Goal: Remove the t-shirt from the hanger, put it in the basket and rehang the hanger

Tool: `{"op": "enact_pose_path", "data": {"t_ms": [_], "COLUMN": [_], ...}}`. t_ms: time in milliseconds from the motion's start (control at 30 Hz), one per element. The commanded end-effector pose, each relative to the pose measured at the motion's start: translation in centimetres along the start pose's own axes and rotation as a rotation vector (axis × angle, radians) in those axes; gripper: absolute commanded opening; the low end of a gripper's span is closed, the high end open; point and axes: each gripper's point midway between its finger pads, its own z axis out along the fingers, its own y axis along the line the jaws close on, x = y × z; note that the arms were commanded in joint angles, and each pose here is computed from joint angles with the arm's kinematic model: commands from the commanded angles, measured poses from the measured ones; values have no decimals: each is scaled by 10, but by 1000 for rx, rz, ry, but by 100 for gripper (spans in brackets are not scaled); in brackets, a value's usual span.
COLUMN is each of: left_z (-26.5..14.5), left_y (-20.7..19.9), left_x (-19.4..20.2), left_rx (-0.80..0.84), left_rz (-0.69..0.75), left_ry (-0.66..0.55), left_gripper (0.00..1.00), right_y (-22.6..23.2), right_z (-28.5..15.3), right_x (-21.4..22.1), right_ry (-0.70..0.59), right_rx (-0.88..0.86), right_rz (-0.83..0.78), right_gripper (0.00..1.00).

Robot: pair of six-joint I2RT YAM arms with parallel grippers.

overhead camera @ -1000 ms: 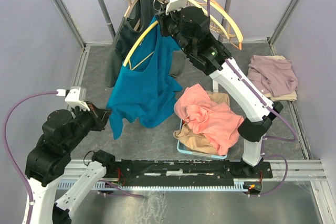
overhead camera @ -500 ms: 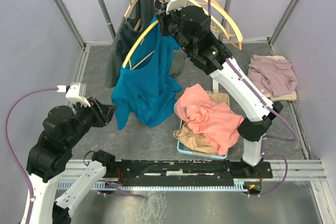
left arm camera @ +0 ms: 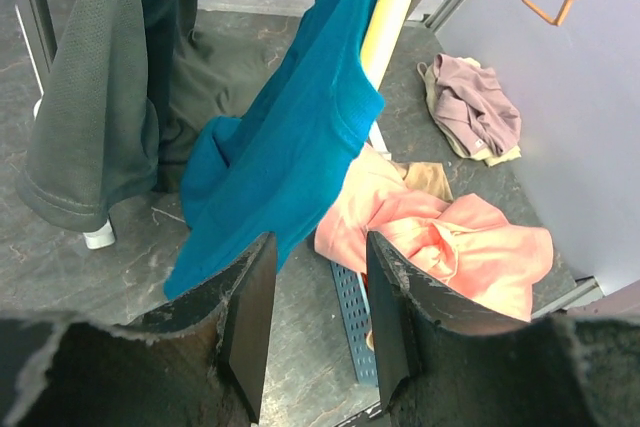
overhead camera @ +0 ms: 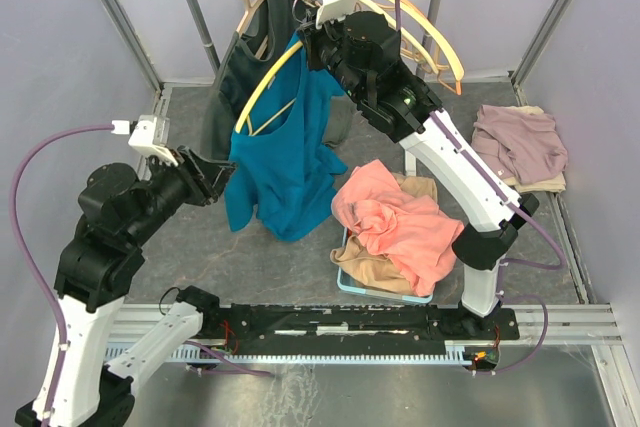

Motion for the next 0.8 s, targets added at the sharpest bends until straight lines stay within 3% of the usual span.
{"op": "enact_pose_path", "data": {"t_ms": [0,233,500,767], "left_z": [9,16,24,25], "left_y": [-6,2,9,11], "left_x": [-8,0,12,13], "left_rx": [49,23,15,11], "left_rz": [68,95,111,125], "left_ry": [-34,-8,14,14], "left_gripper": [48,47,39,4], "right_y": [-6,-5,-4,-5], "right_z": [-18,-20,-21,-22], "right_x": [-54,-58,-60,-63], "right_ry": [-139,-148,-153,-161], "right_rx": [-8,-12,-19,-13], "right_rz": [42,46,53,62], "right_gripper": [1,1,1,1]}}
